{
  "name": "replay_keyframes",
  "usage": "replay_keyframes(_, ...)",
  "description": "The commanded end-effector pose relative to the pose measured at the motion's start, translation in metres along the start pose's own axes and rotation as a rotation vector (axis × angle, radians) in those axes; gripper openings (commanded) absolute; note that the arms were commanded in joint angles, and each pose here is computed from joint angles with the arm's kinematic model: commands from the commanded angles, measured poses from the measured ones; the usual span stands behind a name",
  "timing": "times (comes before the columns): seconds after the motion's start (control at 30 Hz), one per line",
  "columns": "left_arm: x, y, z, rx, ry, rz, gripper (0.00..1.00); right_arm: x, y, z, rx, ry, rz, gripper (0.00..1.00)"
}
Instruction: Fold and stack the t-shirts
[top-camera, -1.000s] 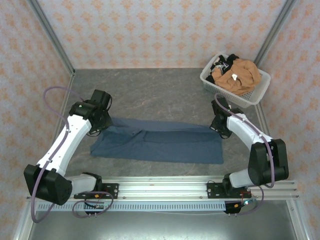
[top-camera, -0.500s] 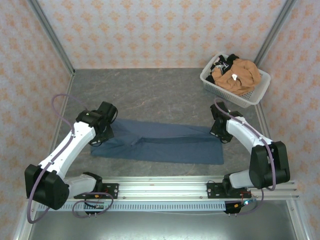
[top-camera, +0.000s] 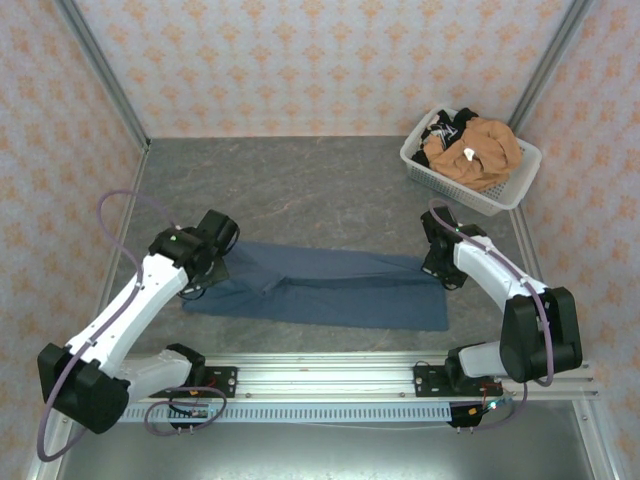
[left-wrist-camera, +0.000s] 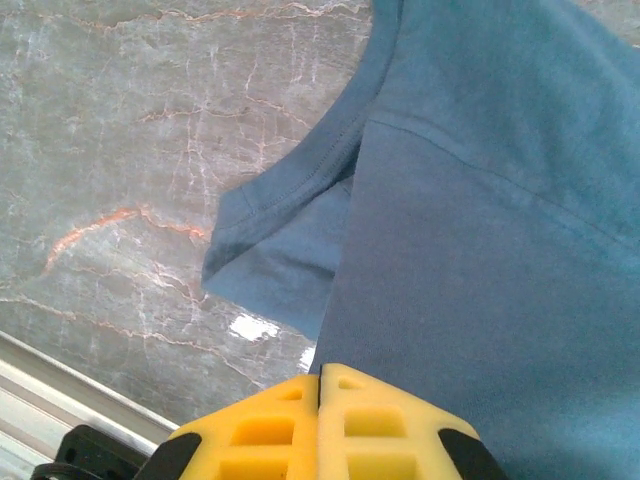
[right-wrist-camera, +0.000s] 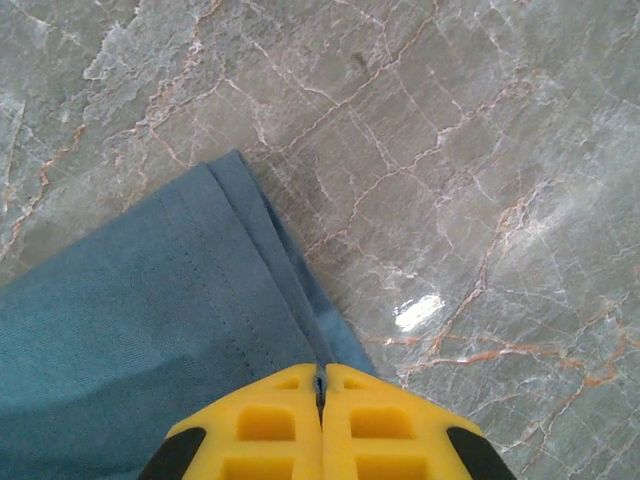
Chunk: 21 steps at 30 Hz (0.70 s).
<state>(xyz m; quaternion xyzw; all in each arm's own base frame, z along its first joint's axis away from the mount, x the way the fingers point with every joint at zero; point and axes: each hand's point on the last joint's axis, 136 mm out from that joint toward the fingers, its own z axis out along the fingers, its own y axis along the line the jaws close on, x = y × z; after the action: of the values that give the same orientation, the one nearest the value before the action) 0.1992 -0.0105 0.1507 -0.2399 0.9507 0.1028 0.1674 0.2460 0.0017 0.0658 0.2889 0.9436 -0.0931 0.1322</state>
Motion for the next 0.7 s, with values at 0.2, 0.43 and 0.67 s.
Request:
replay_keyframes(0.2, 0.037, 0.004, 0.011, 0.017, 0.085, -0.044, 0.00, 0.003, -0.023, -0.008, 0.071, -0.038, 0.038, 0.29)
replay_keyframes(0.43, 0.044, -0.001, 0.016, 0.025, 0.103, -0.048, 0.00, 0.003, -0.018, -0.021, -0.005, -0.044, 0.096, 0.35)
replay_keyframes(0.67, 0.047, 0.006, 0.015, 0.007, 0.097, -0.051, 0.00, 0.019, 0.006, -0.007, -0.091, 0.026, 0.107, 0.30)
